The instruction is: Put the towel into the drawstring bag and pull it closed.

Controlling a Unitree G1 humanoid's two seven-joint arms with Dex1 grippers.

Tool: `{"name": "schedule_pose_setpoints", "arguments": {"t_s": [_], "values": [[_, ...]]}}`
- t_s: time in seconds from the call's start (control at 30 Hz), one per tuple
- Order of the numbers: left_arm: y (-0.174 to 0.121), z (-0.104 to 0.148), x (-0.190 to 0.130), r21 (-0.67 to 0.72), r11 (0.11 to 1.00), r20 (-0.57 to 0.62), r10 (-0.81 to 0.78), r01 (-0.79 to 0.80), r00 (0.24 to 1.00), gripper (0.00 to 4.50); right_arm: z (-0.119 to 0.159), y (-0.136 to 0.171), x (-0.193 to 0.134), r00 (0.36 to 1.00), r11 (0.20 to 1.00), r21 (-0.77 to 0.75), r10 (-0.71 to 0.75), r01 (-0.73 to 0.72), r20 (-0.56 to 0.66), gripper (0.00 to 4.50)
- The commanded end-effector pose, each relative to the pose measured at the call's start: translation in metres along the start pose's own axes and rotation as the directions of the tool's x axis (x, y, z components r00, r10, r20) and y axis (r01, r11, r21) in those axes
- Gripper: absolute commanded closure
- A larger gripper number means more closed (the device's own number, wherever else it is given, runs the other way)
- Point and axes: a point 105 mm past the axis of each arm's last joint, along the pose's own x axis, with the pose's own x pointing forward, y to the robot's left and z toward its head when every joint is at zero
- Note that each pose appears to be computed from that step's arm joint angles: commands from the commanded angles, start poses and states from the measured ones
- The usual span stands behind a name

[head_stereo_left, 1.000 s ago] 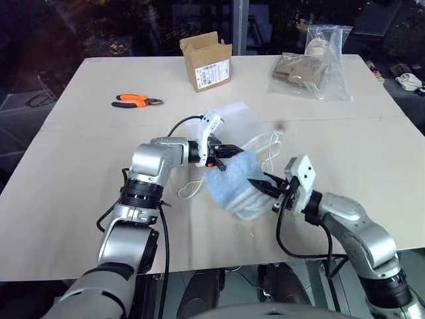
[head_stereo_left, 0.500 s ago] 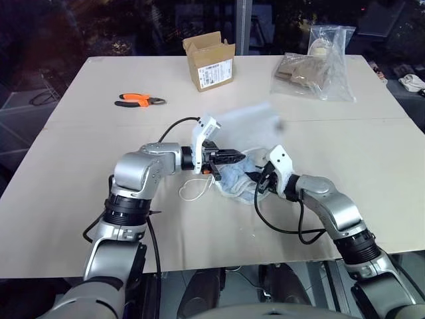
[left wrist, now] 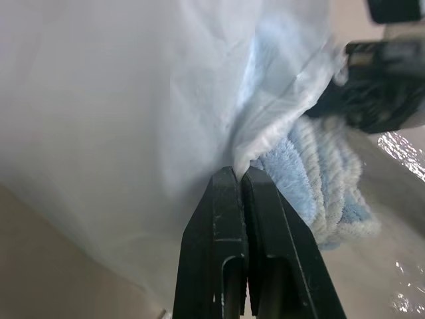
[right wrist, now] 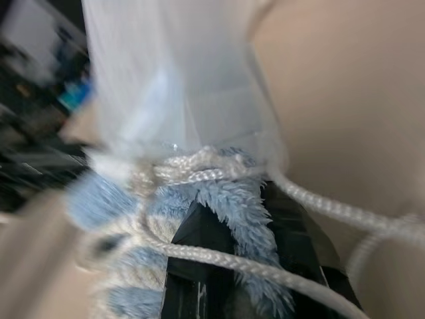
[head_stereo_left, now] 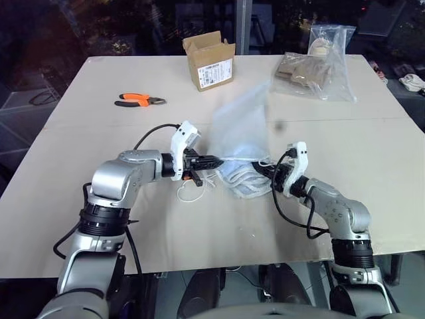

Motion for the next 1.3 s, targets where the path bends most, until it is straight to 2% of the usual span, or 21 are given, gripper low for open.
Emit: {"name": "schedule_pose_setpoints", "arguments": {"t_s": [0.03, 0.23, 0.33, 0.43, 0.5, 0.7, 0.83, 0.87, 0.9, 1.03, 1.07, 1.2, 1.3], "values": [[-0.017, 0.019, 0.003, 0.016, 0.997, 0.031, -0.073, 0.073, 0.997, 4.47, 0.024, 0.016, 0.003, 0.994, 0.998, 0.011, 0.055, -0.057, 0.091, 4.5], [-0.055, 0.057, 0.012, -0.052, 0.973, 0.107, -0.219, 0.226, 0.97, 4.47, 0.037, 0.039, 0.011, 0.985, 0.994, 0.03, 0.097, -0.103, 0.142, 4.5], [-0.049, 0.072, 0.006, -0.082, 0.977, 0.137, -0.183, 0.195, 0.974, 4.47, 0.047, 0.036, -0.007, 0.979, 0.996, 0.039, 0.076, -0.085, 0.189, 4.5], [-0.045, 0.065, 0.005, -0.089, 0.982, 0.094, -0.16, 0.169, 0.983, 4.47, 0.057, 0.033, -0.024, 0.966, 0.993, 0.083, 0.063, -0.087, 0.252, 4.5], [-0.053, 0.057, 0.011, -0.108, 0.974, 0.073, -0.193, 0.201, 0.978, 4.47, 0.059, 0.032, -0.026, 0.961, 0.989, 0.116, 0.059, -0.093, 0.27, 4.5], [-0.071, 0.057, 0.036, -0.16, 0.948, 0.124, -0.256, 0.274, 0.959, 4.47, 0.035, 0.035, 0.013, 0.978, 0.991, 0.113, 0.047, -0.071, 0.205, 4.5], [-0.062, 0.047, 0.039, -0.177, 0.958, 0.112, -0.21, 0.227, 0.971, 4.47, 0.022, 0.025, 0.026, 0.98, 0.996, 0.09, 0.002, -0.021, 0.2, 4.5], [-0.057, 0.043, 0.038, -0.18, 0.962, 0.106, -0.188, 0.205, 0.976, 4.5, 0.021, 0.025, 0.023, 0.978, 0.996, 0.086, 0.01, -0.029, 0.206, 3.58], [-0.053, 0.041, 0.037, -0.186, 0.964, 0.104, -0.172, 0.189, 0.98, 4.5, 0.02, 0.025, 0.021, 0.977, 0.996, 0.084, 0.016, -0.034, 0.211, 3.26], [-0.037, 0.036, 0.034, -0.195, 0.972, 0.094, -0.111, 0.128, 0.989, 4.5, 0.009, 0.014, 0.002, 0.986, 0.998, -0.004, -0.062, 0.063, 0.158, 1.42], [-0.033, 0.037, 0.033, -0.198, 0.974, 0.097, -0.096, 0.114, 0.991, 4.5, 0.006, 0.014, -0.004, 0.989, 0.997, -0.043, -0.064, 0.07, 0.133, 1.15], [-0.028, 0.043, 0.034, -0.201, 0.974, 0.104, -0.084, 0.104, 0.991, 4.5, -0.006, 0.015, -0.024, 0.995, 0.977, -0.19, -0.089, 0.094, 0.036, 1.15], [-0.031, 0.047, 0.037, -0.201, 0.97, 0.103, -0.115, 0.134, 0.988, 4.5, -0.017, 0.013, -0.023, 0.993, 0.965, -0.241, -0.114, 0.106, -0.019, 1.15]]}}
